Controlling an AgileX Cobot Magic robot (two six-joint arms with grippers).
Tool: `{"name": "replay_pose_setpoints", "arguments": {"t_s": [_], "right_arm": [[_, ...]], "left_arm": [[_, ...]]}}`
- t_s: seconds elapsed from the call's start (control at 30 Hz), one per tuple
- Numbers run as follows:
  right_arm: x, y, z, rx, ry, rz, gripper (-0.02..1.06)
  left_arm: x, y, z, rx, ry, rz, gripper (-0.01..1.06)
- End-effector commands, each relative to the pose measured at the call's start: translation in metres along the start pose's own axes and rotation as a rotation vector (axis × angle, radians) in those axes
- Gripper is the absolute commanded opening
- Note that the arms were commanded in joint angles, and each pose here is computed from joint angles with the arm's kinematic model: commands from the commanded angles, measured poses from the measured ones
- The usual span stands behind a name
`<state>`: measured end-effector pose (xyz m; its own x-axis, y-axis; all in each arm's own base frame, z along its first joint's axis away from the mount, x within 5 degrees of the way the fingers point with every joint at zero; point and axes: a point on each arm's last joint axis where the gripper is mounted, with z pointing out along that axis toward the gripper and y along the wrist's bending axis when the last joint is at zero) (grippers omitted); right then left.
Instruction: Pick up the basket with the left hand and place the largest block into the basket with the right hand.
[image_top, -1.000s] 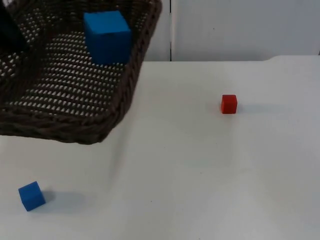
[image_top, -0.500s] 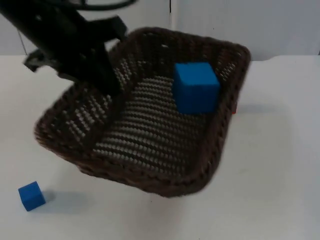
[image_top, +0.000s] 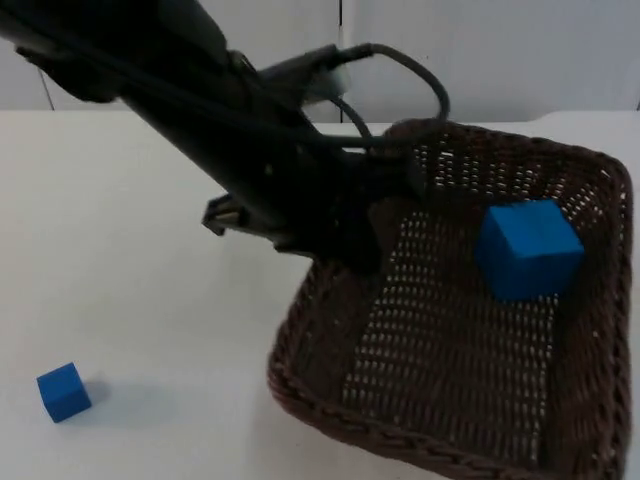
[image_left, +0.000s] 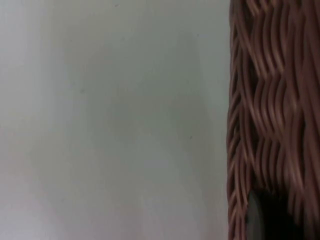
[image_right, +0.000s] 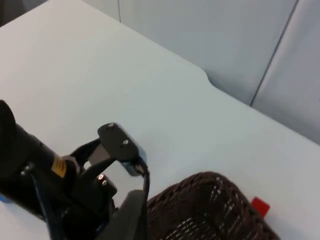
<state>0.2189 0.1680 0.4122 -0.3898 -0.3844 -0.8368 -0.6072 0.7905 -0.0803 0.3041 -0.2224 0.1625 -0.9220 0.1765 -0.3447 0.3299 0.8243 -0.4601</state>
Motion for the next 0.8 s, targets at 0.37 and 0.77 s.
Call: {"name": "replay_pose_setpoints", "arguments": {"t_s": [0.37, 0.77], "right_arm": [[0.057, -0.002, -0.063, 0.013, -0.07, 0.07, 1.05], [0.08, -0.004, -0.103, 0.03, -0.134, 0.064, 1.05]], "left_arm": [[0.029, 0.001, 0.072, -0.049, 0.066, -0.09, 0.0], [0.031, 0.002, 0.073, -0.043, 0.094, -0.077, 0.76]]}}
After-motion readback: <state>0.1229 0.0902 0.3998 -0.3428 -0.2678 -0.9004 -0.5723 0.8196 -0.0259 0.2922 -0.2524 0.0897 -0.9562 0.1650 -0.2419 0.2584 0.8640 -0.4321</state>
